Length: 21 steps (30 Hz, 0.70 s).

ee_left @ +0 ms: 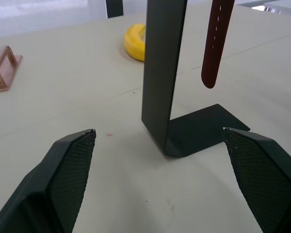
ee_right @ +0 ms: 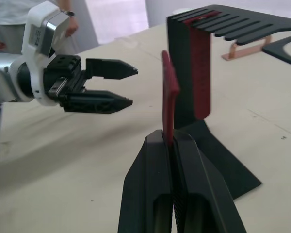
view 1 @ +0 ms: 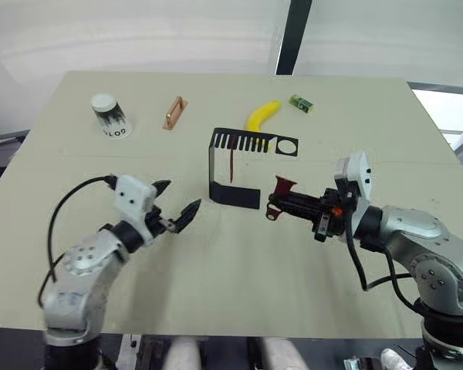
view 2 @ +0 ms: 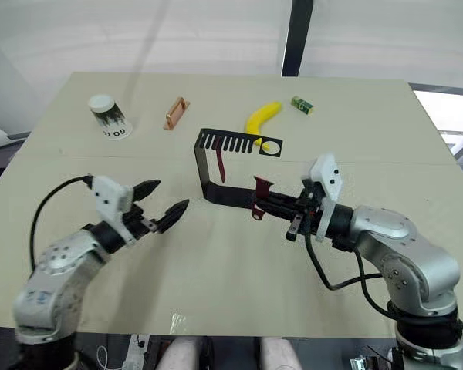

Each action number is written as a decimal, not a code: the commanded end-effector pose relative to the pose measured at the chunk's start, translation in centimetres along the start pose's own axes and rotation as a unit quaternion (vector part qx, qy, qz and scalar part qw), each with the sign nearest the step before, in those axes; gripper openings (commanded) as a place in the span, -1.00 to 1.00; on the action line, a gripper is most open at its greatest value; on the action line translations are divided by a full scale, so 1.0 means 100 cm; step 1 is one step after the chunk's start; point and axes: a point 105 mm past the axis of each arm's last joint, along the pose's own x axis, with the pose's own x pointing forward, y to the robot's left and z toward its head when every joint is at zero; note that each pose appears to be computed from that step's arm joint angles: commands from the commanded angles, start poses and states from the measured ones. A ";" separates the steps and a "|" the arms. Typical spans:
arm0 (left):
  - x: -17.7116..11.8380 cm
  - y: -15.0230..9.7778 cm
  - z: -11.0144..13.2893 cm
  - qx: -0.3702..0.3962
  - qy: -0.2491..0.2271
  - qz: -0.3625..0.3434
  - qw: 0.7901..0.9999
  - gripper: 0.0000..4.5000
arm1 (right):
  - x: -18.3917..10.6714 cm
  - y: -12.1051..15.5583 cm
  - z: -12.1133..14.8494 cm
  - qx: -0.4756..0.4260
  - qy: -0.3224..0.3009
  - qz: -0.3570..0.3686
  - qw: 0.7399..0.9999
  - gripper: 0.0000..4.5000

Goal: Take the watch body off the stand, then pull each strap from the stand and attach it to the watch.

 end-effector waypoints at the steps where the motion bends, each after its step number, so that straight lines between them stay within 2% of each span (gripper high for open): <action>1: -0.024 -0.020 0.024 -0.059 -0.021 -0.143 0.988 0.99 | -0.001 0.009 0.016 0.027 -0.021 0.083 0.996 -1.00; 3: -0.029 -0.021 0.033 -0.068 -0.018 -0.178 0.981 0.99 | 0.002 0.010 0.020 0.042 -0.024 0.111 0.993 -1.00; 6: -0.028 -0.029 0.048 -0.102 -0.027 -0.255 0.961 0.99 | 0.012 0.003 0.025 0.067 -0.037 0.129 0.989 -1.00; 9: -0.013 -0.033 0.061 -0.129 -0.052 -0.283 0.949 0.99 | 0.018 0.001 0.024 0.075 -0.038 0.138 0.987 -1.00; 11: 0.002 -0.034 0.071 -0.164 -0.084 -0.288 0.940 0.99 | 0.023 0.005 0.022 0.077 -0.036 0.154 0.984 -1.00; 13: 0.010 -0.044 0.073 -0.173 -0.083 -0.311 0.931 0.76 | 0.029 0.006 0.021 0.080 -0.036 0.162 0.983 -1.00; 15: 0.017 -0.056 0.068 -0.170 -0.070 -0.329 0.926 0.45 | 0.034 0.007 0.020 0.080 -0.036 0.167 0.982 -1.00; 21: 0.033 -0.070 0.071 -0.172 -0.076 -0.353 0.917 0.45 | 0.042 0.011 0.018 0.087 -0.035 0.185 0.978 -1.00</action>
